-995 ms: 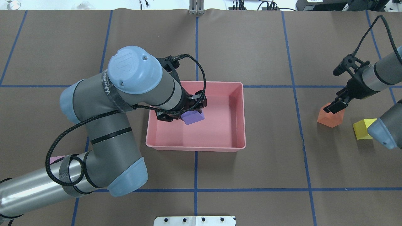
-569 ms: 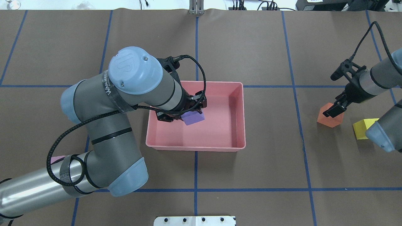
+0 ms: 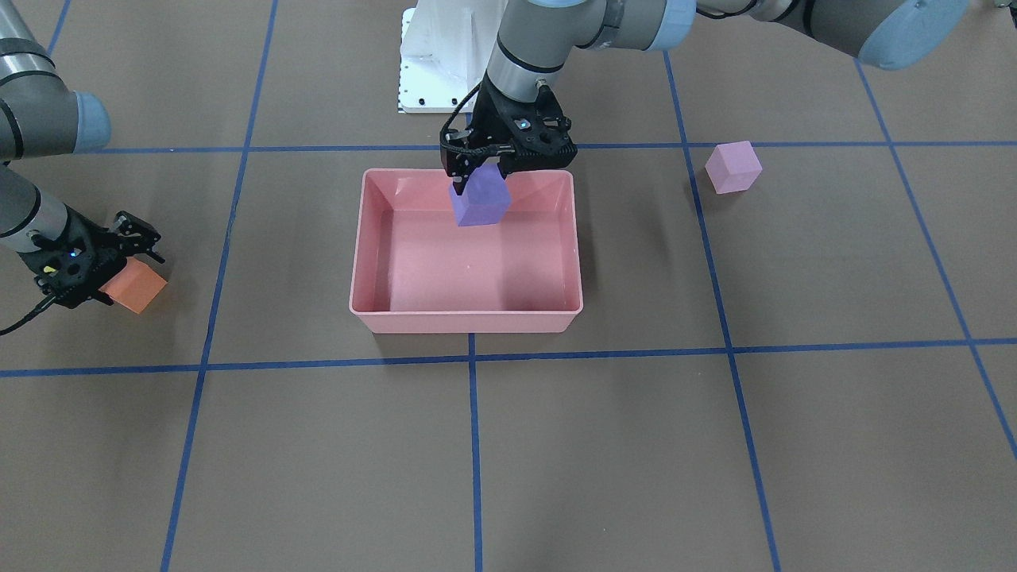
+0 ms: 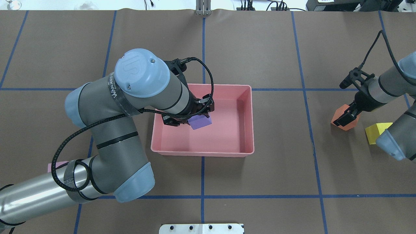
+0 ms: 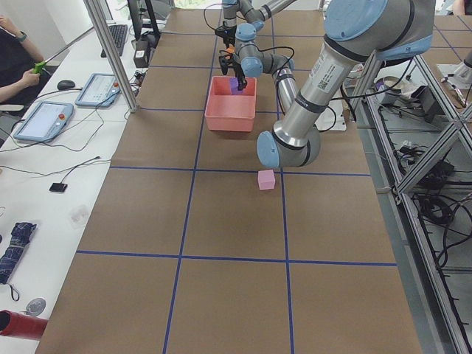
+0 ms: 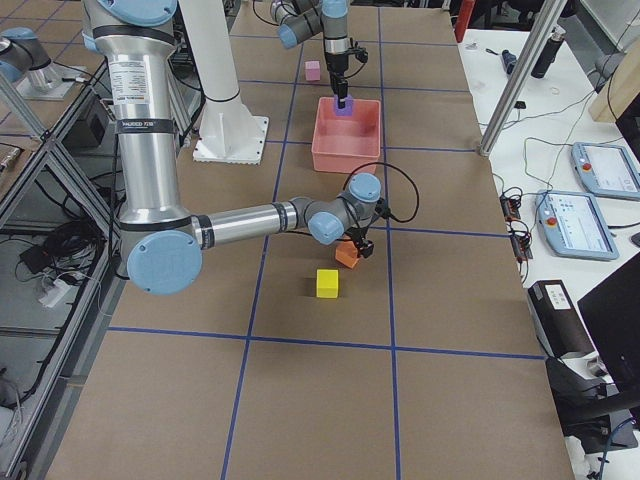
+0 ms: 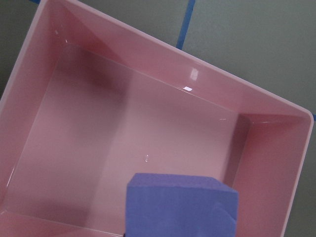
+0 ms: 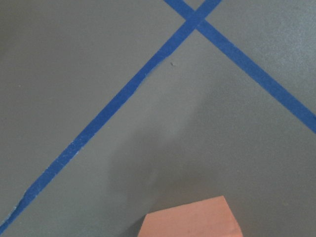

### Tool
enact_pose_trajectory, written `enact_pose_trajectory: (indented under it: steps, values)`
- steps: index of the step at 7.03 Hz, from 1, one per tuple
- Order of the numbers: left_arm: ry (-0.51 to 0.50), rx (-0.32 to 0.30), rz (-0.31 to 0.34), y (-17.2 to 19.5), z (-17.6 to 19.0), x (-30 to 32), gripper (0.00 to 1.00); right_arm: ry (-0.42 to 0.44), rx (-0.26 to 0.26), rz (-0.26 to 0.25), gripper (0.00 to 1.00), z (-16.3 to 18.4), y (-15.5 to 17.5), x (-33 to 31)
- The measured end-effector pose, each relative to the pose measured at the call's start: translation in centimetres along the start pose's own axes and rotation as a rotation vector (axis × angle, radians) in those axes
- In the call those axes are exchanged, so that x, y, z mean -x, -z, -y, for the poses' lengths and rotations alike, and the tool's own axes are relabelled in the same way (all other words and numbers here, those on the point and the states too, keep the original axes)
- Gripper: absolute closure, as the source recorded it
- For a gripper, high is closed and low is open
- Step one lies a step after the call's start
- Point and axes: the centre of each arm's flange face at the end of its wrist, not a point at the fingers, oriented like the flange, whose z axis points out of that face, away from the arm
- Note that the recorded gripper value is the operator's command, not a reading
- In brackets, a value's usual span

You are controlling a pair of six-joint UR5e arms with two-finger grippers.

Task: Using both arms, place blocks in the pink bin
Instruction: 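Release the purple cube in the bin while the right gripper grasps the orange cube, then withdraw the left gripper toward the pink cube while the right lifts the orange cube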

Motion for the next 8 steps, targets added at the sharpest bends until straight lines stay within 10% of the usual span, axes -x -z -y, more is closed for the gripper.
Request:
enact_pose_trajectory:
  steps: [2,4,8]
  values:
    - [0.000,0.002,0.004,-0.3,-0.1,0.0,1.00,0.000,-0.001,0.008,0.07,-0.2,0.1,0.1]
    - [-0.004,0.004,0.004,-0.3,-0.1,0.0,0.00,-0.007,0.006,0.007,0.99,-0.9,0.0,-0.1]
    - [-0.014,0.004,-0.005,-0.1,-0.4,-0.3,0.00,0.001,-0.014,0.034,1.00,-1.0,1.1,0.2]
